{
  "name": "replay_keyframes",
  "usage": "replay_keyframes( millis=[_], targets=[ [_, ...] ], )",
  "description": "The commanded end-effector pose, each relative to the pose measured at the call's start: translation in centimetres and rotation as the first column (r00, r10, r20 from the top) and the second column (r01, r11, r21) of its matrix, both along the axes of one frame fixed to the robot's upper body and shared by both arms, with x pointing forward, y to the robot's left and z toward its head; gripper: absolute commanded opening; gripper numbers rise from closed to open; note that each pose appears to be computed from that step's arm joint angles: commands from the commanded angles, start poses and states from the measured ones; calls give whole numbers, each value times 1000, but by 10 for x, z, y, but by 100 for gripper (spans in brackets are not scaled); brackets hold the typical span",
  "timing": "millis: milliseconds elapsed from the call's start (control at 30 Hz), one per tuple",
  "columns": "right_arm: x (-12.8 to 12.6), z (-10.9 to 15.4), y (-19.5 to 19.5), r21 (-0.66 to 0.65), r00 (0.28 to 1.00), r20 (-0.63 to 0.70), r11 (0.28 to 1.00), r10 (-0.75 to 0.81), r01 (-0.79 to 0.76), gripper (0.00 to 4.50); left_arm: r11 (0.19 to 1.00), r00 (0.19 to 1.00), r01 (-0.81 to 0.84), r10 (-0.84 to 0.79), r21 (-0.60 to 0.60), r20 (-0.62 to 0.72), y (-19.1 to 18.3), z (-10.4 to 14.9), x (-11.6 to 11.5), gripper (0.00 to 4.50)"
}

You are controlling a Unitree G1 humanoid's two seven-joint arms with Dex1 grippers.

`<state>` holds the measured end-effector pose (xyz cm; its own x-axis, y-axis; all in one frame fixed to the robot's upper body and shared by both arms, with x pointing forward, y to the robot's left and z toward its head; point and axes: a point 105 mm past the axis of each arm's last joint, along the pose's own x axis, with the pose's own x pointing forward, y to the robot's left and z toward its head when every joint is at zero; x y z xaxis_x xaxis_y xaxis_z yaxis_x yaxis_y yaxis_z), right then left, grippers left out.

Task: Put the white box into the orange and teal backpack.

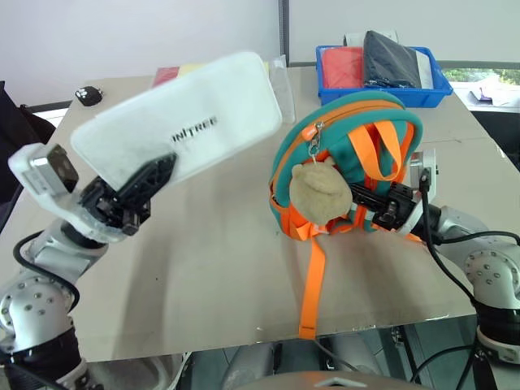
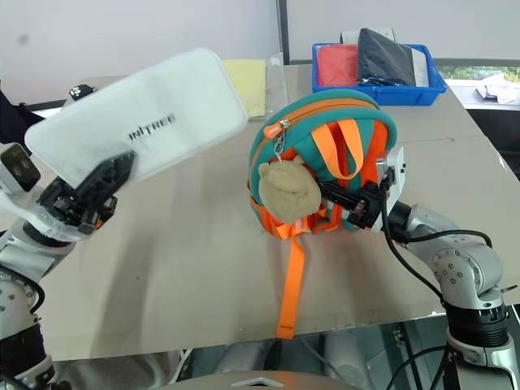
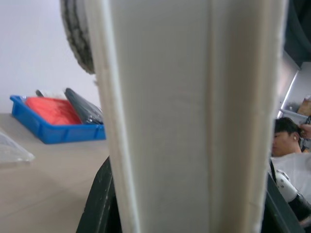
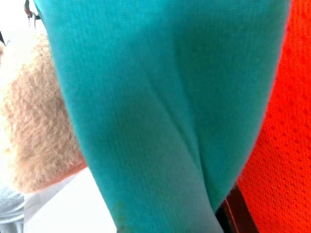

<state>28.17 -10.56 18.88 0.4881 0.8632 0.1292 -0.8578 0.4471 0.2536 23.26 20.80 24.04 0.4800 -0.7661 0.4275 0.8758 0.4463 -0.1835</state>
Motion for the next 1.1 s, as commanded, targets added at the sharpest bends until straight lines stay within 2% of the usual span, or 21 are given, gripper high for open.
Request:
replay_keyframes(
  millis=[33, 400, 533, 600, 667, 767, 933, 967, 1000, 1100],
  targets=[
    [1, 12, 1, 14, 998, 56, 1000, 11, -11, 6, 996, 998, 46, -50, 83, 44, -12, 2, -10, 118],
    [1, 16, 5, 28, 998, 66, 1000, 6, -8, 6, 981, 996, -40, 25, 192, 83, -9, -12, 10, 118],
    [1, 16, 8, 34, 998, 65, 999, 2, -5, 6, 956, 994, -42, 11, 292, 107, -13, -22, 16, 118],
    [0, 15, 9, 34, 998, 65, 999, 2, -4, 6, 955, 992, -63, 28, 290, 124, -8, -20, 21, 118],
    [1, 16, 10, 36, 998, 65, 999, -2, -1, 6, 937, 993, -25, -17, 348, 117, -10, -26, 20, 118],
    [1, 16, 10, 39, 998, 66, 999, -6, 4, 6, 894, 990, 50, -103, 445, 97, -19, -39, 20, 118],
    [2, 17, 11, 34, 997, 73, 999, -7, 5, 6, 872, 976, 95, -176, 480, 125, -36, -33, 36, 118],
    [2, 17, 11, 35, 997, 73, 999, -8, 6, 6, 874, 974, 76, -168, 479, 151, -45, -29, 45, 118],
    [2, 17, 12, 35, 997, 74, 999, -8, 6, 6, 876, 977, 99, -176, 473, 122, -56, -28, 54, 118],
    [3, 17, 13, 37, 997, 76, 999, -8, 5, 6, 856, 971, 142, -218, 498, 98, -83, -29, 68, 118]
  ],
)
